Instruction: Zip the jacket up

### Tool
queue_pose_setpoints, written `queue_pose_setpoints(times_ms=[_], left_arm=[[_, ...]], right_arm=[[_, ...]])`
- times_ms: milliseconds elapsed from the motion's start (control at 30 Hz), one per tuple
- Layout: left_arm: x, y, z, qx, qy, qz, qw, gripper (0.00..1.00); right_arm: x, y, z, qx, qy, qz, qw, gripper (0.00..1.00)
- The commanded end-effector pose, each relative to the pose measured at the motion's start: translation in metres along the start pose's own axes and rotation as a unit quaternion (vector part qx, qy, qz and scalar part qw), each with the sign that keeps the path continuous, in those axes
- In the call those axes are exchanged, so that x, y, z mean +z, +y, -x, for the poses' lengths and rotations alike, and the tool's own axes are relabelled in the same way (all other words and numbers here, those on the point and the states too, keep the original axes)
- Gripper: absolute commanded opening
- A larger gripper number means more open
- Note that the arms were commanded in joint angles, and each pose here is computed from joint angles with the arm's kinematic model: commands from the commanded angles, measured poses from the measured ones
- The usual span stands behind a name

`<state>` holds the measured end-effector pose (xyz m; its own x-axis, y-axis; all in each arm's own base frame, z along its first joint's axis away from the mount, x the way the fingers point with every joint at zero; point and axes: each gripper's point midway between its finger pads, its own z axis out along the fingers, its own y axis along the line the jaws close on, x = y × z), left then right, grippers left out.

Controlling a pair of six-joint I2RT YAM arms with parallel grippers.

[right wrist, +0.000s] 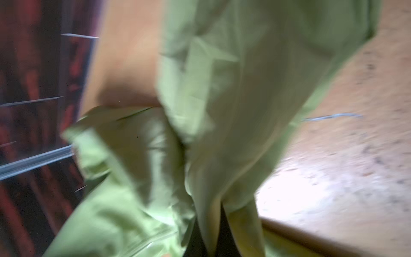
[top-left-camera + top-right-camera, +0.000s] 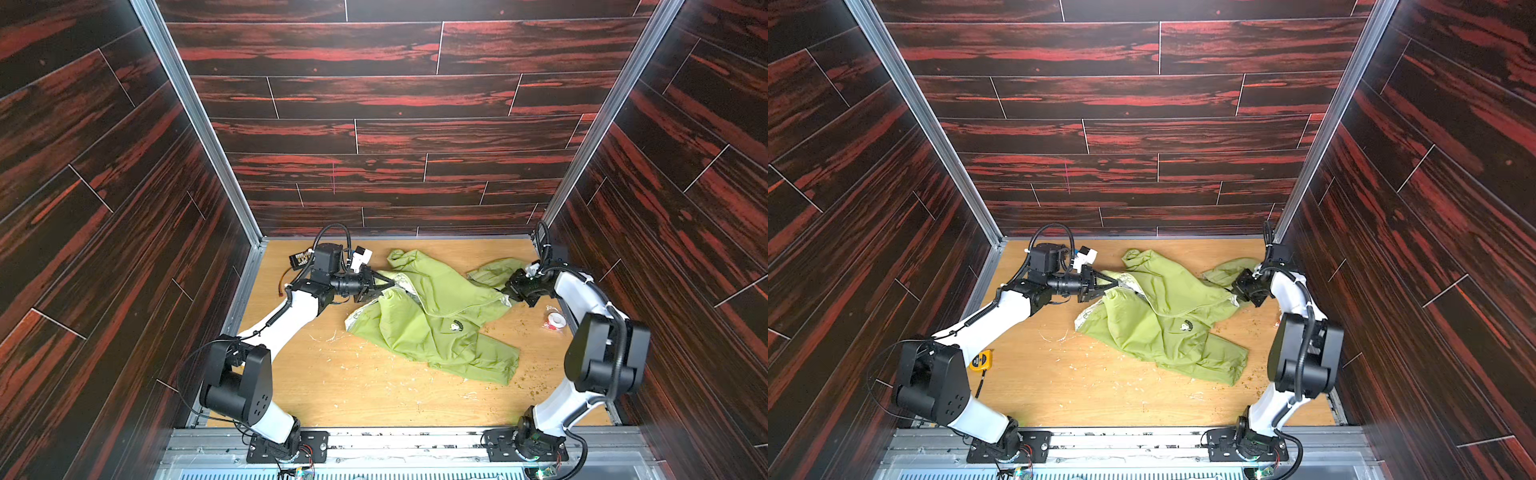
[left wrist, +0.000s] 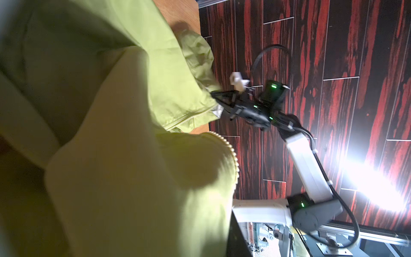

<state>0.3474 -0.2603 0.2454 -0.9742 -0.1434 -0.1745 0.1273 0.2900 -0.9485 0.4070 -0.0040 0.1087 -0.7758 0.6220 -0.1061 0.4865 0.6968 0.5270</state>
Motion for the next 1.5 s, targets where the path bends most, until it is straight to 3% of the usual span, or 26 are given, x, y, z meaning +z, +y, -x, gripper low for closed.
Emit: queue_pose_setpoints(times_ms=[0,67,133,300,433,533,733,867,1033,1333,1467], left_arm=[[-0.011,-0.016,-0.015,0.020,0.014,-0.013,1.000,0.00],[-0.015,-0.018,-0.021,0.021,0.015,-0.011,1.000,0.00],[-0.018,-0.020,-0.026,0.022,0.015,-0.012,1.000,0.00],[-0.021,-0.025,-0.029,0.027,0.012,-0.016,0.999,0.00],[-0.020,-0.030,-0.025,0.029,0.005,-0.025,0.999,0.00],[-0.020,-0.035,-0.021,0.028,-0.003,-0.038,0.999,0.00],[-0.019,-0.044,-0.014,0.032,-0.016,-0.059,0.998,0.00],[-0.020,-0.049,-0.010,0.033,-0.025,-0.073,0.996,0.00],[-0.019,-0.055,-0.005,0.031,-0.028,-0.087,0.995,0.00],[-0.019,-0.049,-0.006,0.014,-0.030,-0.081,0.996,0.03],[-0.019,-0.044,-0.009,0.007,-0.031,-0.078,0.996,0.03]], right_arm=[[0.000,-0.003,0.008,-0.018,0.001,-0.011,1.000,0.24],[-0.016,0.012,0.013,-0.023,-0.020,0.008,0.999,0.44],[-0.038,0.028,0.017,-0.028,-0.046,0.028,0.998,0.54],[-0.092,0.061,0.015,-0.034,-0.101,0.068,0.992,0.62],[-0.116,0.098,-0.009,-0.069,-0.116,0.112,0.984,0.60],[-0.119,0.151,-0.052,-0.114,-0.073,0.197,0.971,0.56],[-0.105,0.248,-0.157,-0.166,0.064,0.350,0.919,0.48],[-0.093,0.286,-0.207,-0.179,0.125,0.399,0.891,0.48],[-0.063,0.296,-0.243,-0.181,0.167,0.390,0.887,0.46],[-0.035,0.274,-0.267,-0.162,0.197,0.370,0.893,0.41],[-0.034,0.268,-0.269,-0.171,0.194,0.368,0.893,0.51]])
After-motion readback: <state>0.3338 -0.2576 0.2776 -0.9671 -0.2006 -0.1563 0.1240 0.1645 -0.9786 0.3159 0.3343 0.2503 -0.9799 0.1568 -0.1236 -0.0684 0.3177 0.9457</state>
